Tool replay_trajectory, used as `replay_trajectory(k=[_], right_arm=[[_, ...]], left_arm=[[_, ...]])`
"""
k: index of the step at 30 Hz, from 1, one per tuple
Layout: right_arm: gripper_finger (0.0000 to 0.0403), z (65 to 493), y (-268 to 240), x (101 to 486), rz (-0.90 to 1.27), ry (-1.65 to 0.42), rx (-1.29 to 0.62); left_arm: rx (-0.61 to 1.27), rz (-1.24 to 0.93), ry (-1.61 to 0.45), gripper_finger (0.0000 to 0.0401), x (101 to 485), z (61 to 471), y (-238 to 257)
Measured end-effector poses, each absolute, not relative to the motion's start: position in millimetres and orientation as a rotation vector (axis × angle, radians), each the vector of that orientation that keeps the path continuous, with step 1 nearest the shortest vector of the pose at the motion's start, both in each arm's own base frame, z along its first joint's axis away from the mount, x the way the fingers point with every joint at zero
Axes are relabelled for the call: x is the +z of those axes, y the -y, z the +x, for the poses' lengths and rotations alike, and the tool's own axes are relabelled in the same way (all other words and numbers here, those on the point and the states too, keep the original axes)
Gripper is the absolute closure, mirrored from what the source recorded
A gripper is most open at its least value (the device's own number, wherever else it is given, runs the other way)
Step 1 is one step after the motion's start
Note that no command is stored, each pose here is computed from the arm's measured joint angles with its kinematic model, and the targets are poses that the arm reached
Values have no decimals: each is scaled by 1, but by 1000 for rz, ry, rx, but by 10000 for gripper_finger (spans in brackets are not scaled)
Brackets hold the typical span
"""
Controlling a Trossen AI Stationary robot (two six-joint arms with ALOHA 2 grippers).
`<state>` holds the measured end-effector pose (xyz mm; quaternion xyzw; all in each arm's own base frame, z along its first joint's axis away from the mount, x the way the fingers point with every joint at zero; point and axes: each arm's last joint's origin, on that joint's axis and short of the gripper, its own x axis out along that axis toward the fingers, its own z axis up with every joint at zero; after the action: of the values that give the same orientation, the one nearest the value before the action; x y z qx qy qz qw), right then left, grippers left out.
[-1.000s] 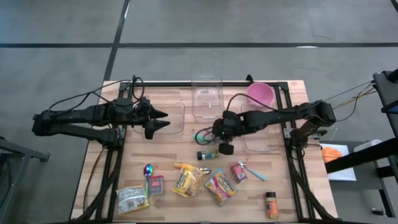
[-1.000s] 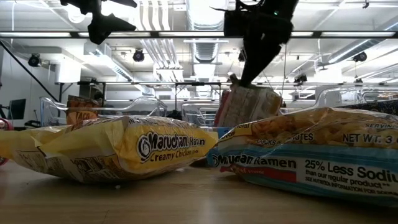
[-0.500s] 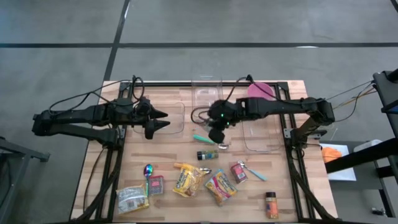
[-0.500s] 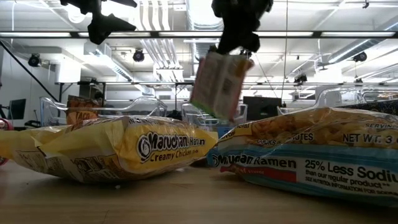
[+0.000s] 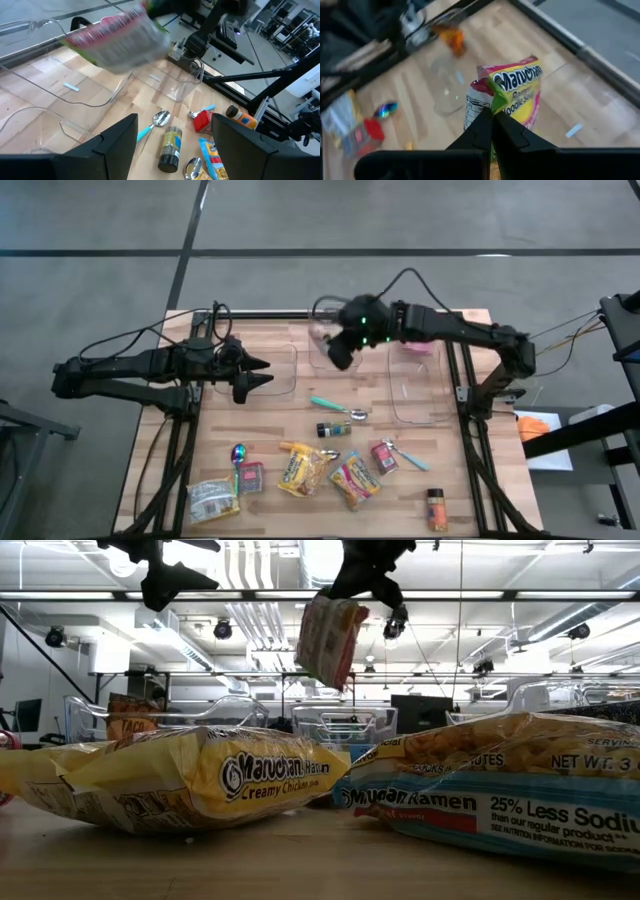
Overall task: Pick & Place Food Item
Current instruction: Put the green noodle pack into the middle transparent bin
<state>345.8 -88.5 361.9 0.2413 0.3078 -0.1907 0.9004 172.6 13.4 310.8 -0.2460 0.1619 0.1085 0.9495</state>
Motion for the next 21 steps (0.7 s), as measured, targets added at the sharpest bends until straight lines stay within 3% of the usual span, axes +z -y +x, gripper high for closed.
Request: replay_trajectory(k=[9, 21], right_arm=[[395, 345, 161, 337, 701, -630, -505], [395, 388, 221, 285, 852, -708, -626]], left_arm=[[219, -501, -323, 143, 311, 173, -13], [220, -509, -322, 143, 311, 173, -13]])
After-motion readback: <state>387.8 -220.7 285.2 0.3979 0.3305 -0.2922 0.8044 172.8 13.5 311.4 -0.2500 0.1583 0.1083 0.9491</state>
